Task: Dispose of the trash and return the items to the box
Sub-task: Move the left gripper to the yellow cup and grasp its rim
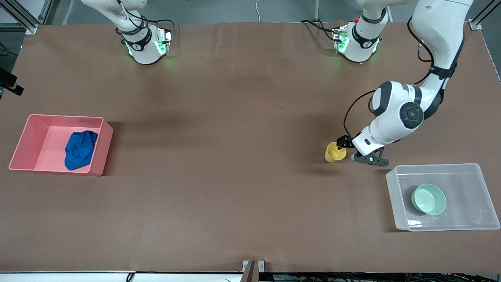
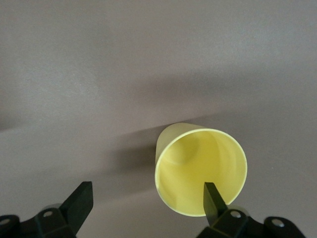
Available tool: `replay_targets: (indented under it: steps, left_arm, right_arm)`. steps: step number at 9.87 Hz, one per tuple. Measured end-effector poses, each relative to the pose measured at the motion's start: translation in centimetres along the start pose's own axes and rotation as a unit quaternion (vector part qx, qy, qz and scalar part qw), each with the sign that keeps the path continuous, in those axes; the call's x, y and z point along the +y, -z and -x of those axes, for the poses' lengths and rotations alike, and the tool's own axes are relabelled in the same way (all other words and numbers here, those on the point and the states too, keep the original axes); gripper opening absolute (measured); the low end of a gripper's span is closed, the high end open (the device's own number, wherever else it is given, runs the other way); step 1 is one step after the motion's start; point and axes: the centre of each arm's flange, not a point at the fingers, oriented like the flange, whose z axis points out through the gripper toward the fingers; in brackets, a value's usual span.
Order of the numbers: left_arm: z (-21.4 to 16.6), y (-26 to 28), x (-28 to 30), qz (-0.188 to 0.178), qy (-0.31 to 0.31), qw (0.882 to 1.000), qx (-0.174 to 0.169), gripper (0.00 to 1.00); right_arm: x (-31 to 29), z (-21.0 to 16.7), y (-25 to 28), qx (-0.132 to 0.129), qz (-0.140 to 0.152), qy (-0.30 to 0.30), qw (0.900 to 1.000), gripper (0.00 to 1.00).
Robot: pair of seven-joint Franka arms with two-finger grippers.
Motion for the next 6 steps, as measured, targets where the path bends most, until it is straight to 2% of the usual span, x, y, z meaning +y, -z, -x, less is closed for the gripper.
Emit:
replay_targets:
  steps: [2, 3, 6]
  left_arm:
    - [0.0, -1.9, 0.3, -0.014, -0.004, 1.000, -0.001, 0.95]
    - [0.0, -2.7, 0.4, -0.016, 0.002, 1.000, -0.001, 0.88]
    - [-0.4, -3.3, 0.7, -0.012, 0.011, 1.000, 0.009, 0.41]
  right_arm:
    - [0.0, 0.0, 0.0, 0.000, 0.000, 0.000, 1.000, 1.00]
    - [0.0, 0.0, 0.0, 0.000, 0.000, 0.000, 1.000, 1.00]
    - [0.0, 0.0, 0.0, -0.001, 0.001, 0.000, 1.000, 1.00]
